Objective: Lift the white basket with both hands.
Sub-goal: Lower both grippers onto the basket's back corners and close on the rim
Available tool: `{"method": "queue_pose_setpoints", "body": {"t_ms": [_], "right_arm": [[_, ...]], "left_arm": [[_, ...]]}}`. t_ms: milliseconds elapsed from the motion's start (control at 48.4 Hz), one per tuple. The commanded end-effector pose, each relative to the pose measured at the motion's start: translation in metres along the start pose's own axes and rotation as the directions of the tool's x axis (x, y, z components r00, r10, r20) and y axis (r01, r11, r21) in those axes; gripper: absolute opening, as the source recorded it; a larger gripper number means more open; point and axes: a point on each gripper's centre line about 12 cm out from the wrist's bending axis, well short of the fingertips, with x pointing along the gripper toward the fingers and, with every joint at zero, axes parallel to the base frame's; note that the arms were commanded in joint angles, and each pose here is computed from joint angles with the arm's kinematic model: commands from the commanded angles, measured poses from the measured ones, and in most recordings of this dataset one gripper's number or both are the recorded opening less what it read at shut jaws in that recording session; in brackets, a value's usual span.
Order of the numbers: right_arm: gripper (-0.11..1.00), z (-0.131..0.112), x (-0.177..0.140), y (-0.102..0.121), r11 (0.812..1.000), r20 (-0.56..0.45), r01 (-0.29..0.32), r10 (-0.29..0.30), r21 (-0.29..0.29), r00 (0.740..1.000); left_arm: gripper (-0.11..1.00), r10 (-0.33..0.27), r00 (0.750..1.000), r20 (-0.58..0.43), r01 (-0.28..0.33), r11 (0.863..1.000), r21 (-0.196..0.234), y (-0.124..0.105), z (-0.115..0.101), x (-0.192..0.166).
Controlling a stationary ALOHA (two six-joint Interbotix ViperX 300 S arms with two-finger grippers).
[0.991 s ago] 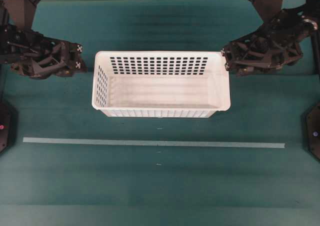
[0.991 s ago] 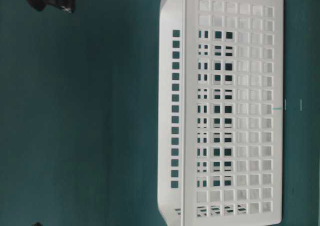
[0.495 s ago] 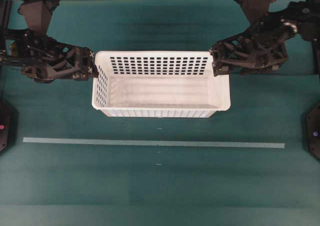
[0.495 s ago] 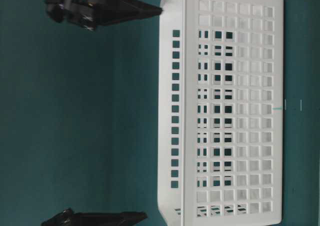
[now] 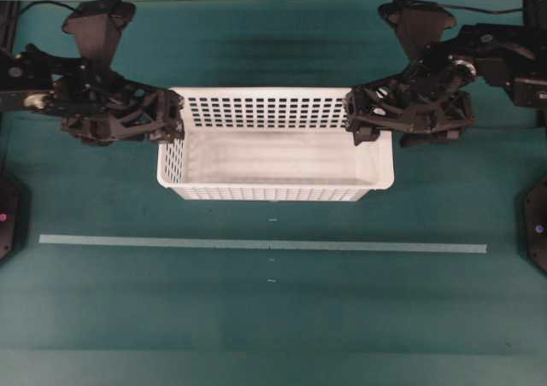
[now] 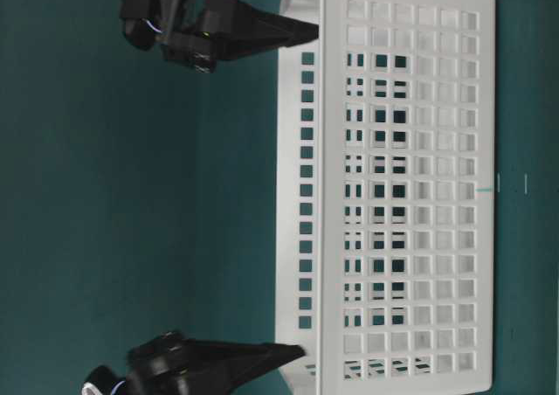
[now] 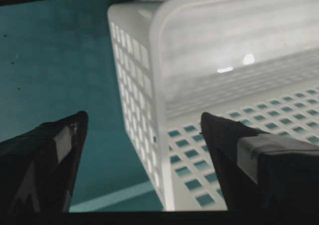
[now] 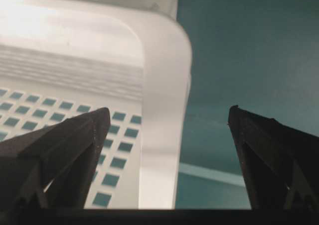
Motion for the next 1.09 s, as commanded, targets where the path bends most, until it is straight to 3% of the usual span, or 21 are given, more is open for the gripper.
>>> {"method": "queue_pose_setpoints", "body": {"t_ms": [0, 289, 764, 908, 1073], "right_arm": [[0.97, -0.001, 0.007, 0.003, 1.000, 0.001, 0.003, -0.003, -0.008, 1.000], [0.97, -0.002, 0.033, 0.003, 0.999, -0.014, 0.038, -0.038, -0.001, 0.999], [0.95, -0.003, 0.037, 0.001, 0.999, 0.001, 0.040, -0.040, 0.023, 0.999], [0.82, -0.003, 0.037, 0.002, 0.999, 0.005, 0.034, -0.034, 0.023, 0.999], [0.36, -0.002, 0.038, 0.002, 0.999, 0.011, 0.025, -0.025, 0.025, 1.000]], "left_arm": [[0.91, -0.007, 1.000, 0.004, 0.007, 1.000, 0.006, -0.005, 0.002, 0.007], [0.91, 0.030, 0.999, -0.015, -0.030, 1.000, 0.004, 0.002, -0.003, 0.039], [0.88, 0.009, 1.000, -0.007, -0.009, 1.000, 0.006, -0.001, -0.002, 0.041], [0.69, -0.014, 1.000, 0.003, 0.014, 1.000, 0.003, -0.004, 0.000, 0.041], [0.26, -0.012, 1.000, -0.001, 0.012, 1.000, 0.007, -0.005, -0.002, 0.041]]}}
